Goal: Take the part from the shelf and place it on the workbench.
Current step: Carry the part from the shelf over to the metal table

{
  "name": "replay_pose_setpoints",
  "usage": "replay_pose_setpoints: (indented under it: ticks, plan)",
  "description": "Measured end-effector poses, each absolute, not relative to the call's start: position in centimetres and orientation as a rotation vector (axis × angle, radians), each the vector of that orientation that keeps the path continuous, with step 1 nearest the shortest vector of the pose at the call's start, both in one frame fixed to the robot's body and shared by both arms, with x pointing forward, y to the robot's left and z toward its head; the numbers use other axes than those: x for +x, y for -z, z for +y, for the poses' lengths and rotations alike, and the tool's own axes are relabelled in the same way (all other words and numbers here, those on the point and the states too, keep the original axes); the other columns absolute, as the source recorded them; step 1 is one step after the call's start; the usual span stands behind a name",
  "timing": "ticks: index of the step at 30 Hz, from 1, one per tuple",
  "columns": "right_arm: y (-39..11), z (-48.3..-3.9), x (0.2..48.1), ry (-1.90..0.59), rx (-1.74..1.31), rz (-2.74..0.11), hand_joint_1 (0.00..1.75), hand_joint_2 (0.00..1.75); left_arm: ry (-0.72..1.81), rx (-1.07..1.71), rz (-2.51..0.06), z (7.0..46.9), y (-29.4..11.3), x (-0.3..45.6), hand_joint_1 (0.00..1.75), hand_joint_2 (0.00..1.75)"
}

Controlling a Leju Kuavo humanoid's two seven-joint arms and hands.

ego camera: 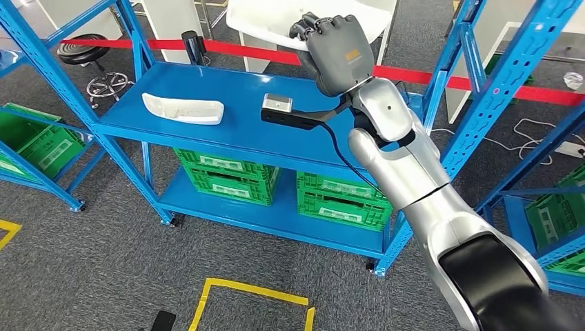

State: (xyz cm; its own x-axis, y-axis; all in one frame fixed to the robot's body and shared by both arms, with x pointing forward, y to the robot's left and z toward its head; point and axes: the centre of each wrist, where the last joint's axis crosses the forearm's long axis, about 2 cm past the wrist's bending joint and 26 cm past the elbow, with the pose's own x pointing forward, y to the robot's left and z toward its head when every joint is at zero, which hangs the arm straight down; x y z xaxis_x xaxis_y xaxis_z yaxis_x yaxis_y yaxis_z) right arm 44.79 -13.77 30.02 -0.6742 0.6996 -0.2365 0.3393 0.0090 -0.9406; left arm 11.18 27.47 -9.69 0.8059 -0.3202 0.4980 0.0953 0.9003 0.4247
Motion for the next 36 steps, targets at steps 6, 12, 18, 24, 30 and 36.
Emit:
replay_pose_setpoints:
  ticks: [6,12,18,24,30,36]
  plan:
    - [-29.64,-13.77,44.68,-1.717,-1.071,-1.986,1.75,1.75,0.232,0.393,-0.595,27.44,9.7,11.19,0.0,1.75]
    - [-29.75,-13.9,44.75,-1.718,-1.08,-1.983,1.75,1.75,0.24,0.392,-0.601,27.5,9.6,11.58,0.0,1.75]
    - [-29.94,-14.31,44.95,-1.721,-1.097,-1.975,1.75,1.75,0.243,0.388,-0.598,27.39,9.57,11.67,0.0,1.75]
    - [-29.99,-14.49,45.03,-1.73,-1.094,-1.981,1.75,1.75,0.241,0.384,-0.595,27.26,9.58,11.62,0.0,1.75]
    - [-30.17,-14.49,45.1,-1.721,-1.099,-1.993,1.75,1.75,0.232,0.384,-0.592,27.25,9.64,11.38,0.0,1.75]
    - [-30.0,-14.48,45.09,-1.723,-1.104,-1.984,1.75,1.75,0.229,0.378,-0.588,27.14,9.67,11.28,0.0,1.75]
